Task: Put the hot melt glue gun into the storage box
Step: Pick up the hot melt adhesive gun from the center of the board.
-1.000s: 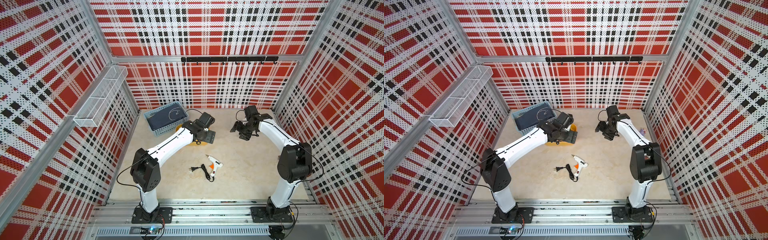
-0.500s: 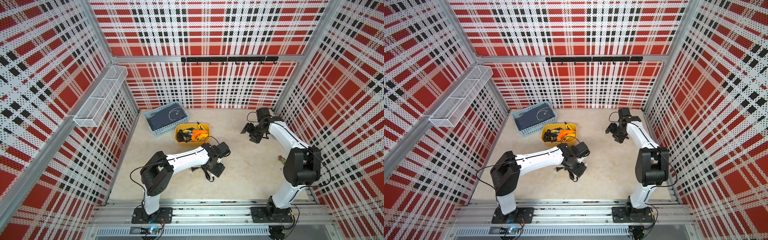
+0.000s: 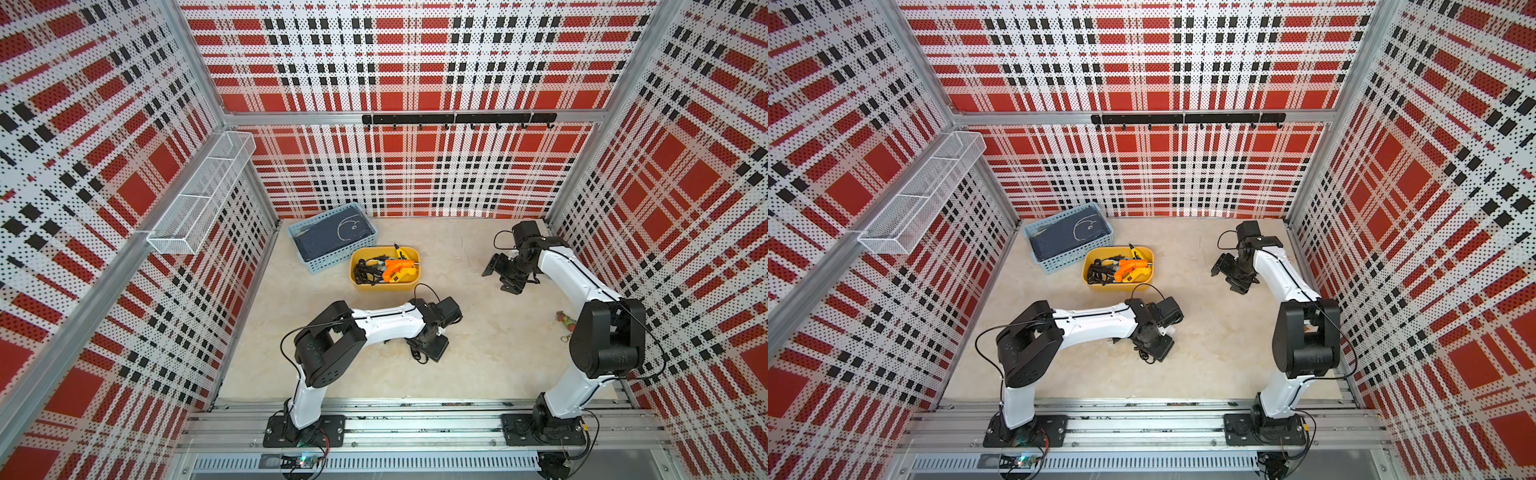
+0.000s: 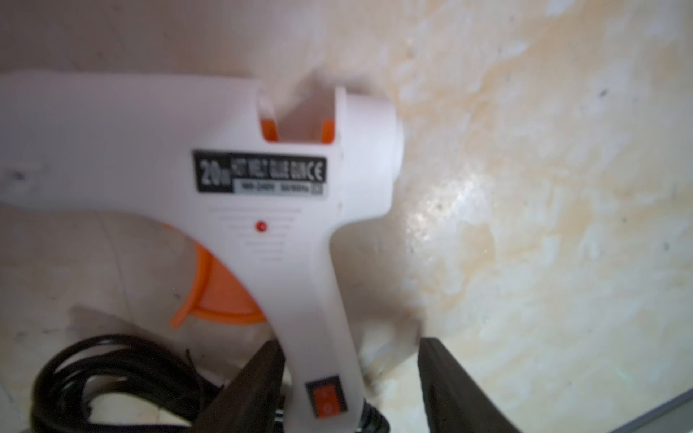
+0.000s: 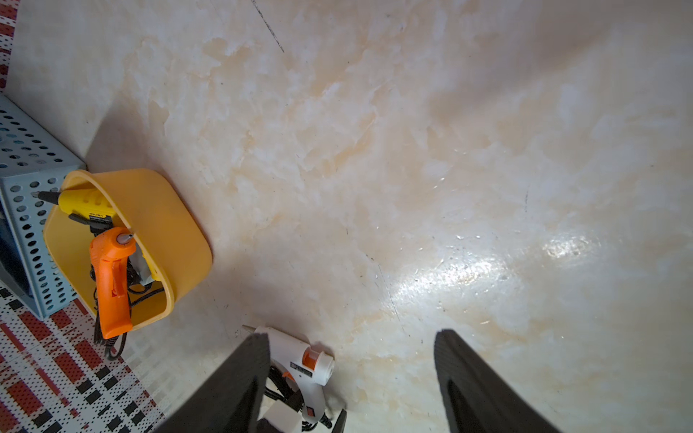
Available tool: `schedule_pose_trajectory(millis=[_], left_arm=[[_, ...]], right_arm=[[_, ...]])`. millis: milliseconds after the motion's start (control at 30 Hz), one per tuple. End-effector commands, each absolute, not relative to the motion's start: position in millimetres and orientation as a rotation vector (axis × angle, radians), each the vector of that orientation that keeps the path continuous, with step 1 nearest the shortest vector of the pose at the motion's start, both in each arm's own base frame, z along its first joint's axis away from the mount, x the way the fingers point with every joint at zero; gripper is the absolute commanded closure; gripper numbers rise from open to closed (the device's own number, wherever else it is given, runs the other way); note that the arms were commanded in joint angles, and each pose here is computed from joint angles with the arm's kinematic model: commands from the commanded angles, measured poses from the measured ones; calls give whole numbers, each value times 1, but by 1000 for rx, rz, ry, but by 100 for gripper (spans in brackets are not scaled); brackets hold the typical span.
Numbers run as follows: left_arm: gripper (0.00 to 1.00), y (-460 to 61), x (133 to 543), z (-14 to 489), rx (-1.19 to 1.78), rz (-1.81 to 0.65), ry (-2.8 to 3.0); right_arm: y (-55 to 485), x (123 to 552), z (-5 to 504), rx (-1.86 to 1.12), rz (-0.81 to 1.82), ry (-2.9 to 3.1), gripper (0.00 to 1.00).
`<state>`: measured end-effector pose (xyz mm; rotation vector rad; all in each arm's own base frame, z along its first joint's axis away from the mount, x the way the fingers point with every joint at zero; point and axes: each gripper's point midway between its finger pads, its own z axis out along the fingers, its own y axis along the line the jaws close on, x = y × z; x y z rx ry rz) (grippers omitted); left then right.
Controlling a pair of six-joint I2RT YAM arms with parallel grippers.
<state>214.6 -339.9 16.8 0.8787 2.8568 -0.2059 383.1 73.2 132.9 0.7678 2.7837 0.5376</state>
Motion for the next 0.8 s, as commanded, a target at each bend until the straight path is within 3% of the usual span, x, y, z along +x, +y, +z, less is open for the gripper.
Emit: schedule_pose_trajectory(millis=[0, 67, 100, 167, 233, 400, 533, 667, 767], left_arm=[[42, -347, 229, 6, 828, -206, 2833], [47, -343, 232, 2, 828, -181, 2835], [54, -342, 233, 1, 827, -175, 2833], [76, -337, 237, 3, 821, -153, 2824], [84, -333, 242, 10, 814, -132, 2810], [90, -327, 261, 67, 800, -102, 2723], [92, -319, 304, 179, 648, -155, 2554], [93, -278, 357, 305, 414, -187, 2340], [94, -241, 391, 366, 276, -138, 2219]], right_arm=[[72, 381, 150, 721, 530, 2763, 23], [72, 382, 151, 716, 529, 2761, 23], [73, 383, 151, 713, 530, 2762, 23], [73, 384, 151, 712, 535, 2760, 23], [73, 386, 151, 712, 537, 2757, 23], [75, 391, 150, 717, 554, 2746, 23], [77, 398, 152, 716, 568, 2733, 24], [78, 403, 152, 718, 576, 2724, 23], [79, 405, 150, 728, 588, 2719, 23]])
